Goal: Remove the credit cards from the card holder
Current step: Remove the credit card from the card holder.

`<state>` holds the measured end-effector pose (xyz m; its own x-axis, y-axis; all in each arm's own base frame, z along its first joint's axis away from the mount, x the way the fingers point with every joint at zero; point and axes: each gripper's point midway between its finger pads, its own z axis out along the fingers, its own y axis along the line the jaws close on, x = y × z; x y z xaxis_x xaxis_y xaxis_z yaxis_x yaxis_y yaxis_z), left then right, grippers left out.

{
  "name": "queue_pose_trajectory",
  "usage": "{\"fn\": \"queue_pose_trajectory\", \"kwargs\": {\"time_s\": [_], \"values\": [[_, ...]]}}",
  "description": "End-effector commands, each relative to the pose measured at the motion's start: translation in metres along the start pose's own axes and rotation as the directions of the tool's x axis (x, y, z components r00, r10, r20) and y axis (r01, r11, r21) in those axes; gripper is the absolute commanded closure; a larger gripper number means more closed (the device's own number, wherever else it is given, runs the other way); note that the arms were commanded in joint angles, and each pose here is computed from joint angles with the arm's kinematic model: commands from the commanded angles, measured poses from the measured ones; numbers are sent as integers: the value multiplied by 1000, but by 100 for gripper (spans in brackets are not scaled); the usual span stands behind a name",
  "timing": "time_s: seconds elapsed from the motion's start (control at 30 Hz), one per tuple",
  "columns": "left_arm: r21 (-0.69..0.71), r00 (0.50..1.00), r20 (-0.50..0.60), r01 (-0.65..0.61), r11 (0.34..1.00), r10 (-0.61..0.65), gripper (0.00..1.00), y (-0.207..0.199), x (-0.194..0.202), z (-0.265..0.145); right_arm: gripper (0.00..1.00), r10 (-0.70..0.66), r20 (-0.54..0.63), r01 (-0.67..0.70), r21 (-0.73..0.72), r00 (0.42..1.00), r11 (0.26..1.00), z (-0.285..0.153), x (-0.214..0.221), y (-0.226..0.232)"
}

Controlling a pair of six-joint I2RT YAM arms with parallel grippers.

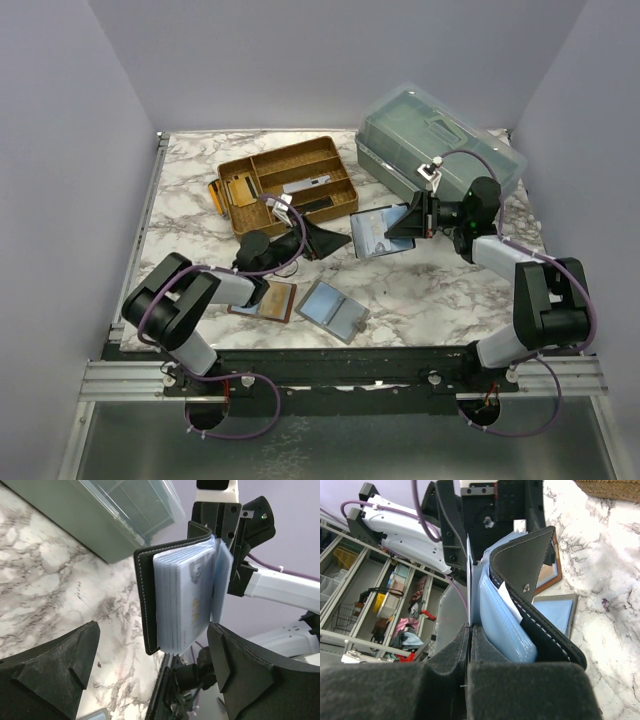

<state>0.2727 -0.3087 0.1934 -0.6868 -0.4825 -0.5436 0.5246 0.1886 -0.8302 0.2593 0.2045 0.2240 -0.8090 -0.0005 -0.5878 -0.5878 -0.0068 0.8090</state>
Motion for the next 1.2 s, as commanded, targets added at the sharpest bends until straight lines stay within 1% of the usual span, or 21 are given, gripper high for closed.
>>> {"fn": "queue_pose_trajectory", "kwargs": {"time_s": [0.0, 0.2, 0.47, 0.53, 0.67, 0.87, 0.93, 0.97, 1.03, 1.07, 1.13, 1.17], "values": [[159, 999, -32, 5, 987, 1, 5, -25, 3, 2, 100, -73, -24, 72, -30, 997, 997, -2, 0, 22], [267, 998, -45, 52, 962, -42, 8, -41, 2, 6, 100, -76, -26, 75, -35, 997, 997, -3, -1, 26], [307, 997, -71, 58, 950, -38, 10, -52, 5, 10, 100, -81, -27, 80, -37, 996, 996, -3, -1, 28], [305, 996, -75, 67, 950, -46, 12, -51, 5, 11, 100, -83, -30, 82, -39, 996, 996, -2, -1, 29], [310, 993, -98, 96, 946, -68, 21, -50, 7, 18, 100, -87, -30, 86, -41, 996, 995, -2, -1, 31], [365, 993, -111, 77, 928, -39, 25, -67, 8, 29, 100, -84, -38, 82, -44, 996, 996, -1, 1, 30], [389, 992, -127, 70, 918, -22, 33, -74, 9, 30, 100, -81, -39, 79, -43, 996, 996, -1, 1, 28], [396, 991, -134, 71, 916, -19, 41, -76, 9, 29, 100, -81, -40, 79, -43, 996, 996, -1, 1, 28], [403, 989, -146, 72, 912, -14, 59, -79, 11, 27, 100, -85, -39, 83, -42, 996, 996, -1, 1, 27], [403, 988, -152, 75, 912, -14, 70, -79, 12, 26, 100, -88, -39, 87, -41, 995, 995, -1, 0, 27], [392, 987, -157, 83, 916, -22, 95, -76, 13, 23, 100, -94, -40, 92, -40, 995, 995, -1, -1, 28], [383, 988, -153, 84, 920, -27, 100, -73, 12, 21, 100, -103, -40, 102, -40, 994, 994, -1, -1, 28]]}}
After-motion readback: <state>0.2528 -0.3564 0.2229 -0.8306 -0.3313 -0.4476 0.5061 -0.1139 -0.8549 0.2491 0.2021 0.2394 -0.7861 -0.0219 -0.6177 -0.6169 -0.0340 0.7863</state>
